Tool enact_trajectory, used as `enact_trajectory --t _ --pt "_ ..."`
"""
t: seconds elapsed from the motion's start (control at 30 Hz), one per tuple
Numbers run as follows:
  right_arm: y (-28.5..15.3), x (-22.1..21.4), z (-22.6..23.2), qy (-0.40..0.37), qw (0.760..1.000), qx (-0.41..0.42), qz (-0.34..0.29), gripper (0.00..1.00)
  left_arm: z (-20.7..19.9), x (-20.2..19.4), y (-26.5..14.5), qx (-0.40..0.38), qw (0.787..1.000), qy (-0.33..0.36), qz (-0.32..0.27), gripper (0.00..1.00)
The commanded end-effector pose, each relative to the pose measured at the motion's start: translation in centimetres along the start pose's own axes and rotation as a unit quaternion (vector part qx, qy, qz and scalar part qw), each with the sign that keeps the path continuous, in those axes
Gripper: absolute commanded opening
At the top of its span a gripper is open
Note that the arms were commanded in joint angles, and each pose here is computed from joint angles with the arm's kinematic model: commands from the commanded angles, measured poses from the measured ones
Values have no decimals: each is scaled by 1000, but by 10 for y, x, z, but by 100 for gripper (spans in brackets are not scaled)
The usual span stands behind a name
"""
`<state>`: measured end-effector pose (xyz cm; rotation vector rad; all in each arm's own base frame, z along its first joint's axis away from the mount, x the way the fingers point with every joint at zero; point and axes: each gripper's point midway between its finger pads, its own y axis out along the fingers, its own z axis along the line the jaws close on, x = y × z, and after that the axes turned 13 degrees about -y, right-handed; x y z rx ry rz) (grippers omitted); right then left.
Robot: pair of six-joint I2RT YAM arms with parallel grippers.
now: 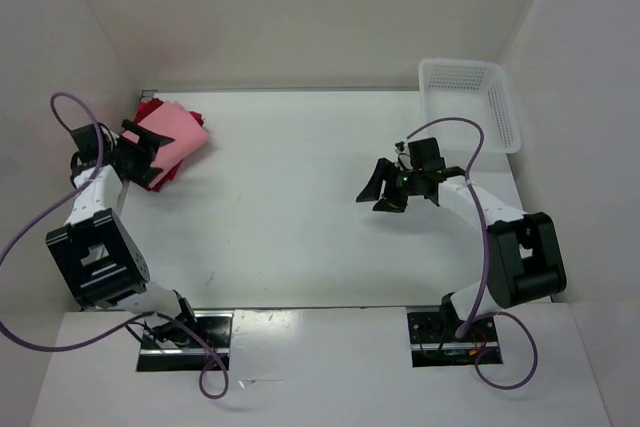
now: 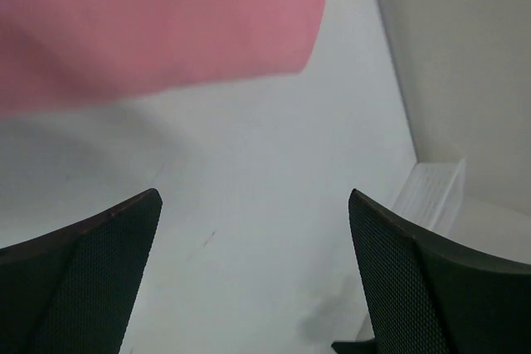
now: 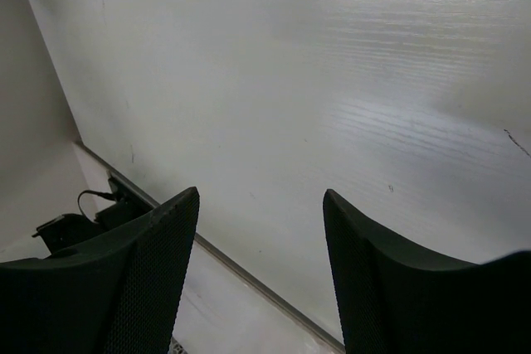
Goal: Fold and stack the t-shirts
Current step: Put the neatly folded tshirt into the corner of the board with the left arm
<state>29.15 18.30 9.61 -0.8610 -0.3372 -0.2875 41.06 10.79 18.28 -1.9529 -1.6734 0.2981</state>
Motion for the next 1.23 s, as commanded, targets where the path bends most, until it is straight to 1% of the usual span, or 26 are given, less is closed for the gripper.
enact_trajectory --t 0.0,0.1,0.17,0.2,0.23,0.27,0.3,0.33,0.37,0.4,0.43,0.47,0.5,0.57,0.6,0.63,0.67,0.7,0.73,0.77,0.8,0.87,0.9,1.1,1.17,1.2 --pt "-6 9 10 -27 999 17 -9 67 -9 -25 -25 -13 1000 11 10 100" --pt "-9 2 8 -26 1000 16 -7 67 -14 -38 -49 -27 999 30 -8 100" --pt "-8 0 6 -22 1000 11 -11 67 -32 -57 -60 -52 997 55 2 100" --pt "-7 -5 3 -19 1000 9 -5 67 -32 -69 -61 -54 997 61 14 100" --pt "-6 -9 1 -16 1000 7 -2 64 -33 -80 -62 -55 996 69 20 100" --pt "-6 -9 1 -16 1000 7 -1 61 -45 -102 -65 -71 993 91 40 100" --pt "-6 -9 1 -12 1000 7 -1 57 -43 -116 -64 -70 991 98 54 100" --pt "-5 -10 2 -15 1000 4 -1 52 -38 -131 -60 -63 990 104 69 100" --pt "-4 -12 4 -18 1000 6 3 30 -38 -148 -61 -66 988 109 89 100" --pt "-6 -10 -1 -18 1000 -12 -3 13 -41 -181 -61 -76 980 132 128 100" --pt "-5 -13 1 -22 1000 -20 2 1 -39 -197 -59 -75 976 143 146 100" --pt "-5 -10 10 -44 999 -17 -4 0 -37 -215 -56 -69 972 146 170 100" --pt "-5 -8 11 -48 998 -26 -6 0 -36 -246 -59 -71 961 166 209 100" --pt "-5 -14 22 -62 998 -17 -2 0 -30 -273 -52 -54 953 178 238 100" --pt "-7 -11 29 -71 997 -11 -7 0 -39 -291 -53 -63 947 189 254 100" --pt "-8 -12 33 -76 997 -7 -9 2 -36 -302 -46 -57 941 191 274 100" --pt "-11 -13 40 -85 996 -1 -11 7 -37 -310 -44 -55 937 194 286 100" --pt "-14 -8 42 -89 996 -4 -23 27 -51 -313 -43 -67 934 198 291 100" --pt "-15 -8 42 -93 995 -11 -26 40 -50 -320 -36 -60 931 198 302 100" --pt "-18 -6 42 -95 995 -14 -34 59 -56 -321 -34 -66 929 199 305 100" --pt "-24 -5 45 -102 994 -12 -39 100 -61 -323 -32 -73 927 199 309 100" --pt "-28 -4 38 -104 993 -37 -46 100 -70 -325 -30 -87 924 200 314 100" --pt "-33 -2 41 -108 992 -33 -55 100 -66 -331 -29 -82 921 200 325 100" --pt "-43 -8 44 -109 991 -27 -69 100 -68 -339 -23 -93 914 206 336 100" --pt "-45 -11 46 -105 992 -21 -69 100 -69 -341 -21 -90 915 210 331 100" --pt "-48 -10 48 -108 991 -19 -75 100 -67 -337 -15 -80 920 215 318 100"
